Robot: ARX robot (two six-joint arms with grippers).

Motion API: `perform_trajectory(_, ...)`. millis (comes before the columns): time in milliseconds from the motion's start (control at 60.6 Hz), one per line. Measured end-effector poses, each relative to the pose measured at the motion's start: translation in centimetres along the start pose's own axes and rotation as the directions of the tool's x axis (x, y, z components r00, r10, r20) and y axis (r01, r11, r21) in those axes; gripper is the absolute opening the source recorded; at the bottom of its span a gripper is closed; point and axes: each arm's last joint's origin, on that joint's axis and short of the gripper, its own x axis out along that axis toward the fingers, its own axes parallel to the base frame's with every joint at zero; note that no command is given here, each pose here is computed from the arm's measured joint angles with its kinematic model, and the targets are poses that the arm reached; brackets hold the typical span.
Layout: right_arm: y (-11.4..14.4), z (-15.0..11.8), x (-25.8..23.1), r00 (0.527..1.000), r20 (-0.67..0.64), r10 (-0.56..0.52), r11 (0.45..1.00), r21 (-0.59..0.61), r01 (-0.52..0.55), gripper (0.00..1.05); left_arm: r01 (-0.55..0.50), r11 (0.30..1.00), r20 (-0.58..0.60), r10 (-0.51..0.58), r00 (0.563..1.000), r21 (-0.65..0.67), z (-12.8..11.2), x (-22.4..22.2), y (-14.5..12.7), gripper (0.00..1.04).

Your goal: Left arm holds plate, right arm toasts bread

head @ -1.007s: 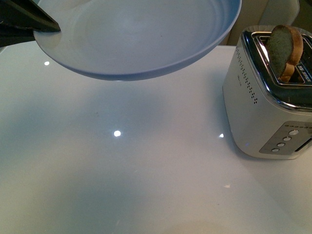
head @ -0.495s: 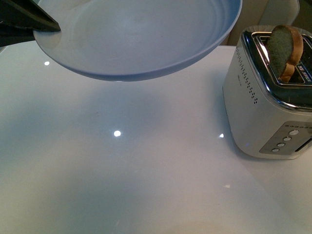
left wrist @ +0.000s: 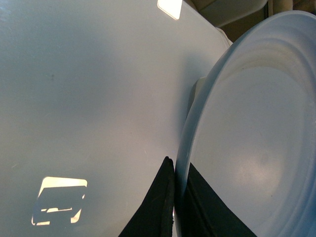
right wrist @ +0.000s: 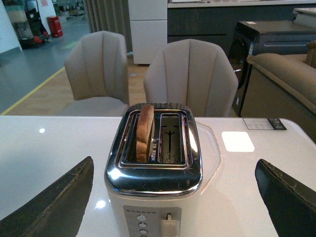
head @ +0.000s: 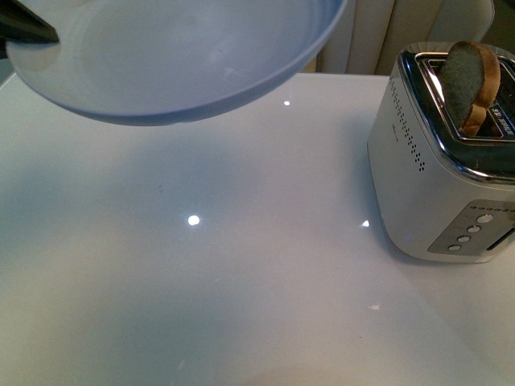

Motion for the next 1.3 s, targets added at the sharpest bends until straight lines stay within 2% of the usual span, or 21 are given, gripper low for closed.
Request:
perform_trajectory(116, 0.0, 0.0, 0.0, 1.000, 0.000, 0.000, 1.000, 0.000, 0.000, 0.96, -0.019, 1.000, 0.016, 0.019, 1.000, 0.005, 0.7, -0.7, 2.2, 0.03)
perform_trajectory(363, 0.0, 0.0, 0.0, 1.000, 0.000, 0.000, 1.000, 0.000, 0.000, 0.96, -0.098, 0.995, 0.021, 0.098, 0.995, -0.034, 1.2, -1.3, 10.1, 0.03)
perform_trajectory(677, 0.0, 0.0, 0.0, 1.000, 0.000, 0.000, 1.000, 0.000, 0.000, 0.96, -0.163, 0.985, -0.032, 0.161, 0.986, -0.052, 0.0, 0.0, 17.7, 0.03)
perform_trajectory(1089, 0.0, 0.0, 0.0, 1.000, 0.000, 0.000, 1.000, 0.000, 0.000, 0.96, -0.186, 0.982, -0.079, 0.182, 0.980, -0.042, -0.8, 3.0, 24.0, 0.03)
perform_trajectory(1304, 0.0, 0.0, 0.0, 1.000, 0.000, 0.000, 1.000, 0.000, 0.000, 0.96, -0.201, 0.979, -0.078, 0.197, 0.977, -0.038, 0.3, 5.0, 26.4, 0.03)
